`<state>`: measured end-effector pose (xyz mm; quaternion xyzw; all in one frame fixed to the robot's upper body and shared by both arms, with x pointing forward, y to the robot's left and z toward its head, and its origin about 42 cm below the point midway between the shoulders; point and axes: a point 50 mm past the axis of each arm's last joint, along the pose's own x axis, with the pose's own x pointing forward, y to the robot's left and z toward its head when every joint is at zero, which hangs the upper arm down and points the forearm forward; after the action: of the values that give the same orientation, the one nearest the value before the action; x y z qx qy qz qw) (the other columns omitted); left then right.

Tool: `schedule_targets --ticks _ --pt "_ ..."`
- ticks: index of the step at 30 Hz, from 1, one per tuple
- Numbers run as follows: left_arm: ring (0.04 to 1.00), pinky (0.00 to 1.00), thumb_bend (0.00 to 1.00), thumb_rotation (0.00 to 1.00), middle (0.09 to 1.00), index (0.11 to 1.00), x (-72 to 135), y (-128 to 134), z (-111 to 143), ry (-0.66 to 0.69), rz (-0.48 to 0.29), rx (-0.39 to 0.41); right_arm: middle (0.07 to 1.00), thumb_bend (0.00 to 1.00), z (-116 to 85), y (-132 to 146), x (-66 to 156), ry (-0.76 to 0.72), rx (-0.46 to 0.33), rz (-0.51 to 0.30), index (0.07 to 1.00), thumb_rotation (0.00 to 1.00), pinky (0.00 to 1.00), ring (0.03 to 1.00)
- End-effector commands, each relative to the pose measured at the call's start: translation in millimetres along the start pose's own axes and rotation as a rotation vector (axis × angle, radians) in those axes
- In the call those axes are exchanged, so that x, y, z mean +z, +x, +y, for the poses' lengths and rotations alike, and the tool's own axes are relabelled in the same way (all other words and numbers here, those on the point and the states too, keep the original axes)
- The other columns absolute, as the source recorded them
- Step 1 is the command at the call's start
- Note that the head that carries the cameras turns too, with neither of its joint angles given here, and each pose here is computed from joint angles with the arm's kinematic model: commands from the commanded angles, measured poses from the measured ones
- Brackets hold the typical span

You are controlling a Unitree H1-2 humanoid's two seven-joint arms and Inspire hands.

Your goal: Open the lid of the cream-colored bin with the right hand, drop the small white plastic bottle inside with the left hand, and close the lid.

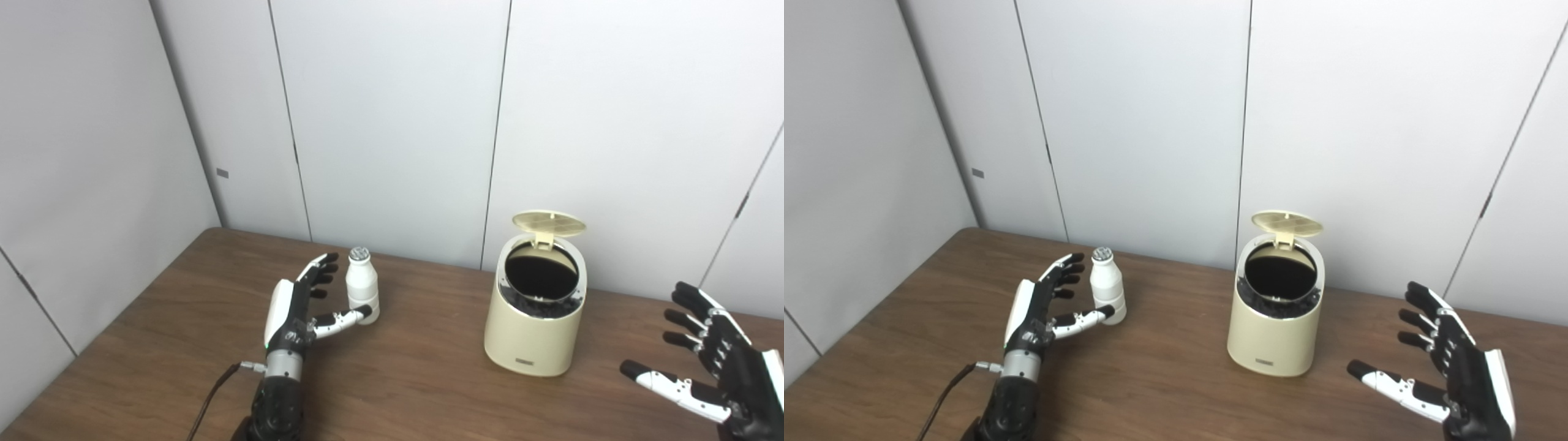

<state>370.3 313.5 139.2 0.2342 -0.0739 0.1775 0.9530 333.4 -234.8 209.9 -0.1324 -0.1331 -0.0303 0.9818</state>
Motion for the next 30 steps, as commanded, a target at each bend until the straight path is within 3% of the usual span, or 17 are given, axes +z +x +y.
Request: schedule_targets --ticks 1,12,30 --pt "0.775 0.72 0.81 0.11 0.807 0.841 15.8 16.9 4.8 -0.034 -0.076 0.026 0.858 0.69 -1.2 6.2 15.7 0.001 -0.011 -0.061 0.846 0.00 0.71 0.806" --pt "0.720 0.64 0.79 0.08 0.769 0.818 5.9 20.3 -5.5 -0.059 -0.042 0.027 0.860 0.70 0.7 5.6 16.1 -0.019 0.001 -0.056 0.854 0.00 0.70 0.808" --pt "0.704 0.61 0.78 0.06 0.755 0.808 4.2 19.8 -22.0 -0.136 -0.038 0.013 0.853 0.72 1.7 3.5 14.2 -0.028 0.007 -0.059 0.851 0.00 0.70 0.804"
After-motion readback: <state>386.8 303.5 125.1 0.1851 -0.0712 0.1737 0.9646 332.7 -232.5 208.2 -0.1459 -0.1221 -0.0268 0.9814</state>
